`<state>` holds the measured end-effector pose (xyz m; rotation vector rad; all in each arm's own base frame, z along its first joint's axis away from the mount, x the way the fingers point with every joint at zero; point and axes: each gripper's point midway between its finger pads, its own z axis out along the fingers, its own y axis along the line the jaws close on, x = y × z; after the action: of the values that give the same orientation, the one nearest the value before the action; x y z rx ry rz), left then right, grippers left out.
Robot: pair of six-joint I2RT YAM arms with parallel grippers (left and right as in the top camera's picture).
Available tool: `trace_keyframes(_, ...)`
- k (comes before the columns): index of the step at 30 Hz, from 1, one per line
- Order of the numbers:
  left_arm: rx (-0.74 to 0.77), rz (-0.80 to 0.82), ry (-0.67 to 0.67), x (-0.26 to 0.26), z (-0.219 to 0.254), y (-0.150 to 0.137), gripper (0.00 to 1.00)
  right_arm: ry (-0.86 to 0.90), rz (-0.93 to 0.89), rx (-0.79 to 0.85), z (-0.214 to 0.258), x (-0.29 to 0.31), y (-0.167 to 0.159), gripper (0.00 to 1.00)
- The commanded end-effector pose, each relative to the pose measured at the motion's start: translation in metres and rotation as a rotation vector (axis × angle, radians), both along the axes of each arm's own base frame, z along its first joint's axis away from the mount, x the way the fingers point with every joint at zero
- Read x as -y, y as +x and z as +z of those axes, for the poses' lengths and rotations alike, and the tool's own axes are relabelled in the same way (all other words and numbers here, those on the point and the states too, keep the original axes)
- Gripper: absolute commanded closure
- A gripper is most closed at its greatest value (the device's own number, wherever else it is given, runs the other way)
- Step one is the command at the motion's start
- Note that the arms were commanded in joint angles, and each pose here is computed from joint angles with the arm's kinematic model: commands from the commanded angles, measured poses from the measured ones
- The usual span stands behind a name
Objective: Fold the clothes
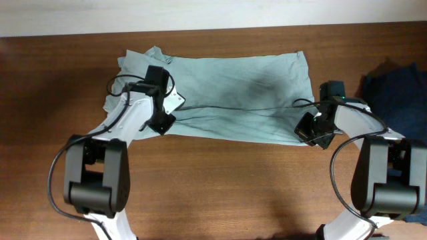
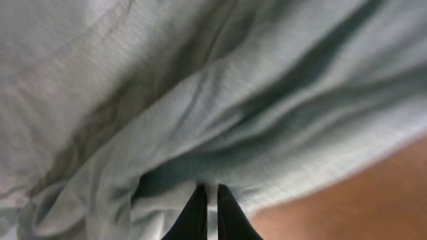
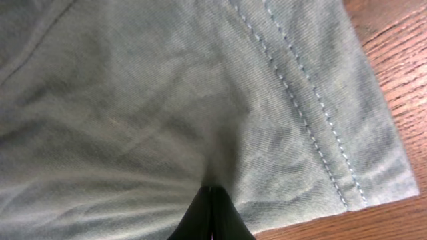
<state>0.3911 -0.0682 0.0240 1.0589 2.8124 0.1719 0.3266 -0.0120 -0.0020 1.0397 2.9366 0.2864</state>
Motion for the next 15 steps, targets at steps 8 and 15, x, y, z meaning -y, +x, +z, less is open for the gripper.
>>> trace_keyframes(8, 0.214, 0.079, 0.253, -0.044, -0.004, 0.051, 0.93, -0.051, -0.008, -0.057, -0.01, 0.007, -0.013, 0.96)
trace_keyframes(15, 0.273, 0.141, 0.247, -0.067, 0.002, 0.066, 0.92, -0.051, -0.008, -0.058, -0.01, 0.007, -0.013, 0.96)
